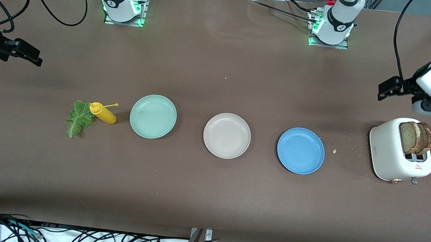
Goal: Make sandwich in beige plate with both arms
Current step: 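Lower the left gripper onto a bread slice in the toaster and grasp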
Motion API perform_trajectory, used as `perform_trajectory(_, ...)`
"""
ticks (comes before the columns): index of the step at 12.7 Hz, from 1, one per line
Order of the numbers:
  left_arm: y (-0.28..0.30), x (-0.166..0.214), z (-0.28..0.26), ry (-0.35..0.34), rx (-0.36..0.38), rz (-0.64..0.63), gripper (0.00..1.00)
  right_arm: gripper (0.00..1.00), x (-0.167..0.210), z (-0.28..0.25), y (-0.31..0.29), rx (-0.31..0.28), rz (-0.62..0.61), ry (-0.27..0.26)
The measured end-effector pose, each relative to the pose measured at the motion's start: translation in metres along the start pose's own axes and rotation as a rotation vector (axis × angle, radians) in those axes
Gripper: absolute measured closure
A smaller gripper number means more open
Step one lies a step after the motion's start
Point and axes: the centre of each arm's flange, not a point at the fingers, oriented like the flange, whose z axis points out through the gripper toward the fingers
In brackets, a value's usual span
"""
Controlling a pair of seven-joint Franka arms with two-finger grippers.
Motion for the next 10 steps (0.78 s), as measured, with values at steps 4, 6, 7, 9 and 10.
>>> perform_trajectory(4, -0.087, 0.041, 0.051, 0.000, 0.032, -0.109, 0.00, 0.00, 0.000, 0.000, 0.000, 0.000, 0.000, 0.000)
perform_trajectory(6, -0.106, 0.053, 0.073, -0.001, 0.067, -0.121, 0.00, 0.00, 0.000, 0.000, 0.000, 0.000, 0.000, 0.000)
perform_trajectory(7, -0.113, 0.057, 0.084, -0.001, 0.066, -0.129, 0.00, 0.00, 0.000, 0.000, 0.000, 0.000, 0.000, 0.000)
perform_trajectory(9, -0.121, 0.063, 0.107, 0.000, 0.063, -0.135, 0.00, 0.00, 0.000, 0.000, 0.000, 0.000, 0.000, 0.000)
perform_trajectory(10, -0.125, 0.063, 0.118, 0.001, 0.063, -0.136, 0.00, 0.00, 0.000, 0.000, 0.000, 0.000, 0.000, 0.000)
